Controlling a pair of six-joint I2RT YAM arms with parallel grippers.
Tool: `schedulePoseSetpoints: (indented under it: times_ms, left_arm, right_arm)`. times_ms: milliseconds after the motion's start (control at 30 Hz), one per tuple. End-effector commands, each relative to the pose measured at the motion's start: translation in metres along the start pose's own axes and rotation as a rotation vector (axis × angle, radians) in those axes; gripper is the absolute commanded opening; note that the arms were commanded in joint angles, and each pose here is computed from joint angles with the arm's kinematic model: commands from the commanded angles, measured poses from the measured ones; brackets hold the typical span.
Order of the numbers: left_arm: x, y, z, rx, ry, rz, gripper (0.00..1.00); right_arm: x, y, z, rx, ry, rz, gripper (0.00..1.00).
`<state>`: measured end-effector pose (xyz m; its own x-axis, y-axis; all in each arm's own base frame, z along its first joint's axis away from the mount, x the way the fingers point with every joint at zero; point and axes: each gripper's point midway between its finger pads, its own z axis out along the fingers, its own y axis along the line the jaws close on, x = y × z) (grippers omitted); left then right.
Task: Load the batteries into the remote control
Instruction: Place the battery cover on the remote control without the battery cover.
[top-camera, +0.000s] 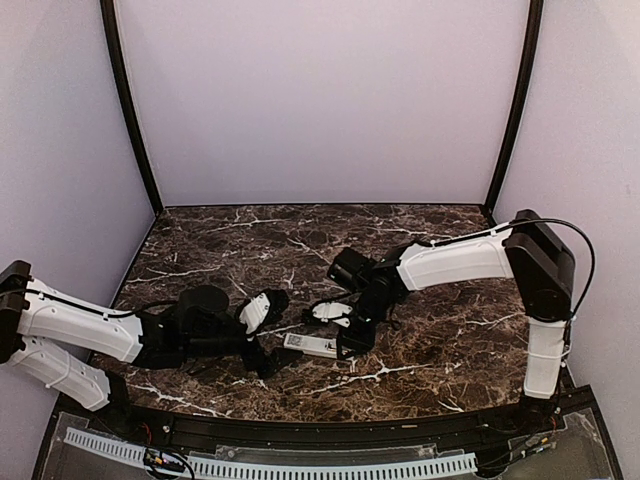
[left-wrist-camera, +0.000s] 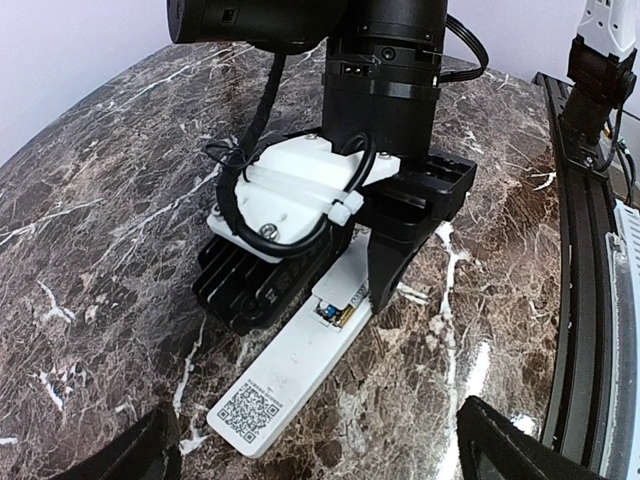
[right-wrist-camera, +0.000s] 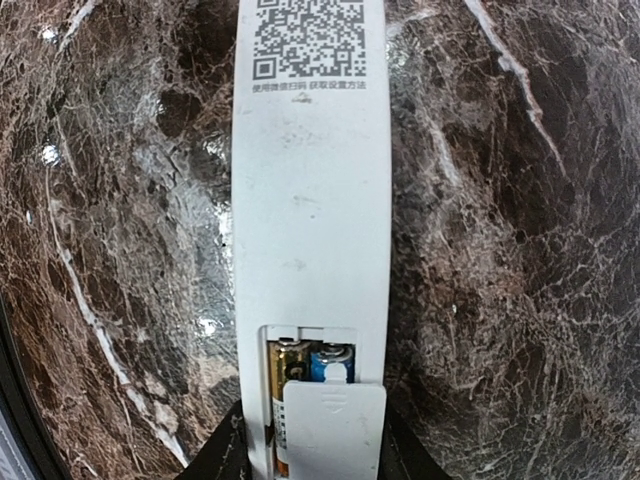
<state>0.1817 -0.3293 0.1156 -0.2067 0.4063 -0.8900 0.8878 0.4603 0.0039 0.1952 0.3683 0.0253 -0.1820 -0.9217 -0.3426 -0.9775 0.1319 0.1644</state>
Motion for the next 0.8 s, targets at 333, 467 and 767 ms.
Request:
schedulePoseSetpoints:
  times_ms: [333, 467, 767]
  left_arm:
    - [0.000, 0.002, 0.000, -0.016, 0.015, 0.018, 0.95]
    - [0.002, 0.003, -0.002, -0.019, 0.012, 0.021, 0.96]
    - [0.004, 0.003, -0.006, -0.023, -0.007, -0.014, 0.96]
  right_arm:
    - [-0.019, 0.004, 0.002, -0.022, -0.052, -0.014, 0.36]
    - [-0.018, 0.005, 0.003, -0.022, -0.052, -0.010, 0.41]
    - [-0.026, 0.004, -0.006, -0.007, -0.071, -0.028, 0.51]
